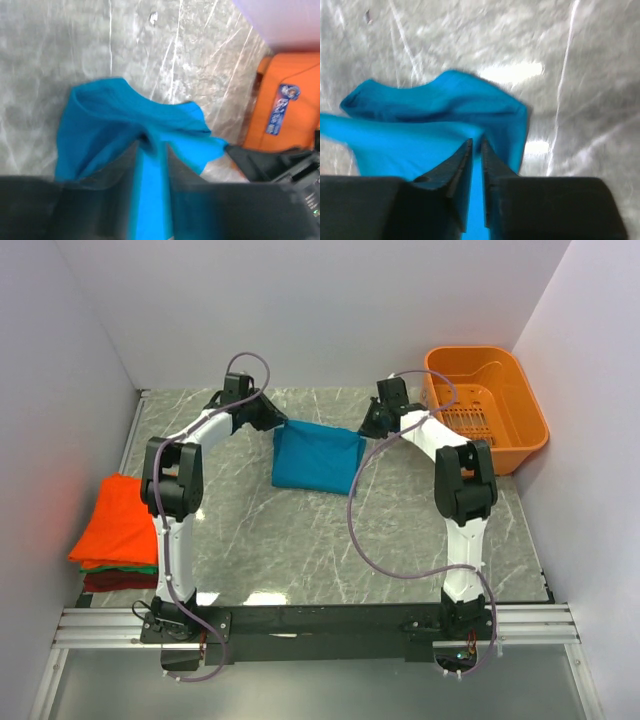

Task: Fold and stack the t-shirts
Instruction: Fold the tshirt

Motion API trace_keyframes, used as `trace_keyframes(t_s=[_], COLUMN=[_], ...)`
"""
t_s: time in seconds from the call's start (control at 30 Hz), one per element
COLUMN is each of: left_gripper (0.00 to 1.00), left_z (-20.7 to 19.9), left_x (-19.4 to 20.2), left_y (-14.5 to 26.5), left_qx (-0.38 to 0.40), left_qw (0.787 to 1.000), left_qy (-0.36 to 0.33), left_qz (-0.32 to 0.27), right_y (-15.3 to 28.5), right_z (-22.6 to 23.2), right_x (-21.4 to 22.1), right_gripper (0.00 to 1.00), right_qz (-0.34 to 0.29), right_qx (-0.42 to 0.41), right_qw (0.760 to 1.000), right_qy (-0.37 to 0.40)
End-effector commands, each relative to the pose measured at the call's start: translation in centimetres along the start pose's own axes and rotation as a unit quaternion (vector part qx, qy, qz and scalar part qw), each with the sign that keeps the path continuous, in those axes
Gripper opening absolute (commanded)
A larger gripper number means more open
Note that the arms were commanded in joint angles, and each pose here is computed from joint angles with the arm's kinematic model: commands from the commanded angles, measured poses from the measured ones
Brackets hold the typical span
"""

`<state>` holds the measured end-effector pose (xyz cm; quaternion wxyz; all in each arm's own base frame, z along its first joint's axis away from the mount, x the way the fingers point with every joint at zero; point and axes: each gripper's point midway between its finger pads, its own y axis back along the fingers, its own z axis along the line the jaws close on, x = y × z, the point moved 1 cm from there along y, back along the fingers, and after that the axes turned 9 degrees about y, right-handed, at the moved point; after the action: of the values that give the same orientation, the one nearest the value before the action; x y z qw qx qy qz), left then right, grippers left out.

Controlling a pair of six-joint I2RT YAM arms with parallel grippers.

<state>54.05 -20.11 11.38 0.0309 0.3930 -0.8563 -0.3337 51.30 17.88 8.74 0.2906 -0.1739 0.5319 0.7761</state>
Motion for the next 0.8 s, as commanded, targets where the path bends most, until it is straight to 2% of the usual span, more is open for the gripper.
trace_keyframes(t_s=[0.0,0.03,0.13,0.17,0.2,0.27,0.3,0.33,0.4,0.43,0.53,0.6,0.77], left_gripper=[0.43,0.59,0.72,0.73,0.73,0.71,0.68,0.57,0.45,0.29,0.05,0.01,0.01], left_z=[-2.7,-2.7,-3.0,-4.5,-3.6,-4.1,-4.2,-4.2,-3.8,-3.6,-2.4,-1.2,1.0], left_x=[-3.9,-4.4,-6.8,-7.4,-6.7,-6.2,-4.7,-4.0,-0.8,0.3,4.1,7.3,12.7], left_y=[0.1,0.3,2.2,4.2,4.5,5.8,6.4,6.5,6.4,6.3,5.8,5.5,4.1], left_qx=[0.075,0.075,0.065,0.081,0.076,0.08,0.077,0.073,0.057,0.051,0.02,0.022,0.003], left_qw=[0.996,0.996,0.995,0.992,0.993,0.992,0.993,0.993,0.996,0.996,0.998,0.999,0.998], left_qy=[-0.034,-0.044,-0.05,-0.054,-0.047,-0.041,-0.039,-0.038,-0.039,-0.042,-0.044,-0.04,-0.049], left_qz=[-0.027,-0.03,-0.06,-0.077,-0.075,-0.087,-0.082,-0.08,-0.059,-0.053,-0.043,-0.011,0.026], right_y=[0.3,0.5,2.6,3.9,4.4,6.3,6.1,7.2,7.1,7.2,7.8,7.4,5.7], right_z=[-0.2,-0.2,0.5,0.9,1.0,2.4,2.5,4.3,5.0,5.6,7.8,8.7,9.3], right_x=[-5.3,-5.7,-7.9,-8.4,-8.5,-8.3,-6.8,-6.2,-3.4,-2.4,0.9,3.9,8.7], right_gripper=[0.24,0.3,0.52,0.53,0.53,0.53,0.53,0.53,0.52,0.51,0.49,0.47,0.44], right_qz=[-0.058,-0.059,-0.086,-0.096,-0.099,-0.104,-0.09,-0.093,-0.07,-0.065,-0.056,-0.024,0.023], right_qx=[-0.01,-0.01,-0.001,-0.002,-0.002,-0.021,-0.024,-0.046,-0.048,-0.053,-0.074,-0.108,-0.125], right_qw=[0.998,0.998,0.995,0.994,0.994,0.993,0.994,0.993,0.994,0.994,0.992,0.991,0.99], right_qy=[0.013,0.018,0.044,0.05,0.05,0.051,0.051,0.06,0.067,0.072,0.082,0.073,0.065])
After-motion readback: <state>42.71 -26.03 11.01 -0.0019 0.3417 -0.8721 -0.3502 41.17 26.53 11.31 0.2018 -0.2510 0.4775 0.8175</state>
